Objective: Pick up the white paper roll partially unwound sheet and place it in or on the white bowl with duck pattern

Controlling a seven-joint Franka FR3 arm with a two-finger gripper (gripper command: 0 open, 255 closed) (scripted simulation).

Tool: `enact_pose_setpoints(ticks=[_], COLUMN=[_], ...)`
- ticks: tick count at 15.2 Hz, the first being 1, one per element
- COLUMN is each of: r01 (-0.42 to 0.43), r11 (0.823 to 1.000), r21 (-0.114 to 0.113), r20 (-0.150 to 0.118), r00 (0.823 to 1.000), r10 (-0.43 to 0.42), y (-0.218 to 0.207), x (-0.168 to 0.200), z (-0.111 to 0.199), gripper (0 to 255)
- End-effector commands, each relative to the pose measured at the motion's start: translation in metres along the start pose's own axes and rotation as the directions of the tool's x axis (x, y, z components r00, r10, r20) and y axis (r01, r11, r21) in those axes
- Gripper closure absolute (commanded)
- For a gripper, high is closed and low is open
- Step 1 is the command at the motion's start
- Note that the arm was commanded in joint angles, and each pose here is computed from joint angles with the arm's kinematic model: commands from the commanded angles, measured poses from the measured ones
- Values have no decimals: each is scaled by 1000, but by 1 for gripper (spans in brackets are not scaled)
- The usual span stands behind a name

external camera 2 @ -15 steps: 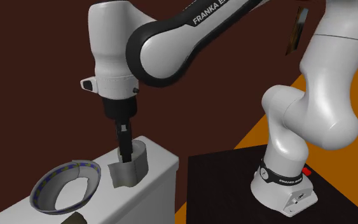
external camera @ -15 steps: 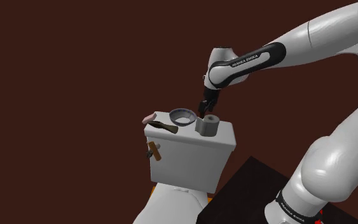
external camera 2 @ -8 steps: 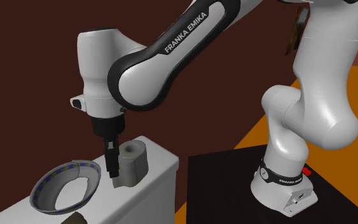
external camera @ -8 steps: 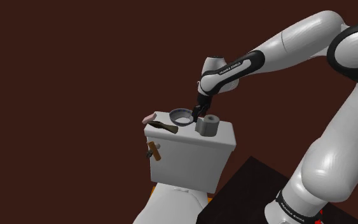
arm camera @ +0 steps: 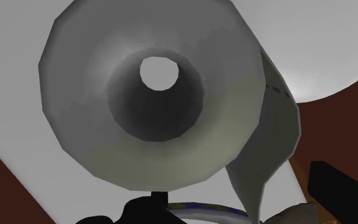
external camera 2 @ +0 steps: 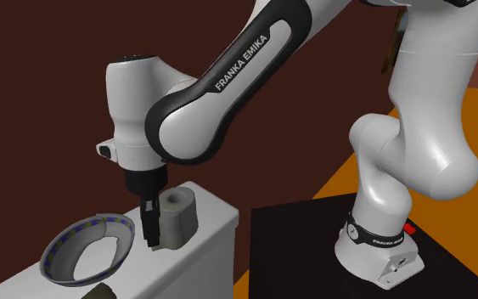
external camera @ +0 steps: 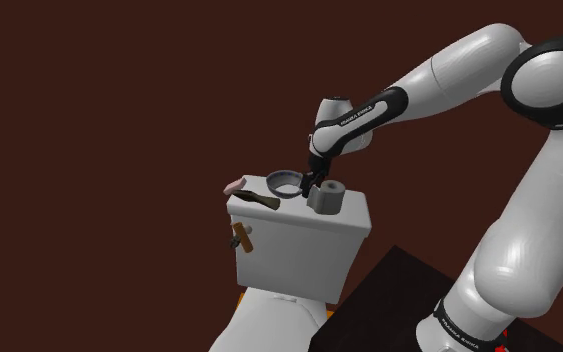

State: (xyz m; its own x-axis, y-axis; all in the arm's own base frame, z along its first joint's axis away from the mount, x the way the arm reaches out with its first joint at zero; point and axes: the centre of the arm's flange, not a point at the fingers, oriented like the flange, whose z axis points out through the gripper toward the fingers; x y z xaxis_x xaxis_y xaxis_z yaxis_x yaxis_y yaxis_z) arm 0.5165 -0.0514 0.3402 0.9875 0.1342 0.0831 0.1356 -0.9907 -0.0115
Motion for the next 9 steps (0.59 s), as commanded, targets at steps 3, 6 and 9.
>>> enact_pose_setpoints(ticks=[3,6,9], r01=[0,0,0], r11=[1000,1000,1000], r21=[0,0,0], r20=[0,0,0], r00=[1000,1000,1000], r10=[0,0,0], y=[0,0,0], x=[0,0,0], z=[0,0,0], gripper=[0,255,255])
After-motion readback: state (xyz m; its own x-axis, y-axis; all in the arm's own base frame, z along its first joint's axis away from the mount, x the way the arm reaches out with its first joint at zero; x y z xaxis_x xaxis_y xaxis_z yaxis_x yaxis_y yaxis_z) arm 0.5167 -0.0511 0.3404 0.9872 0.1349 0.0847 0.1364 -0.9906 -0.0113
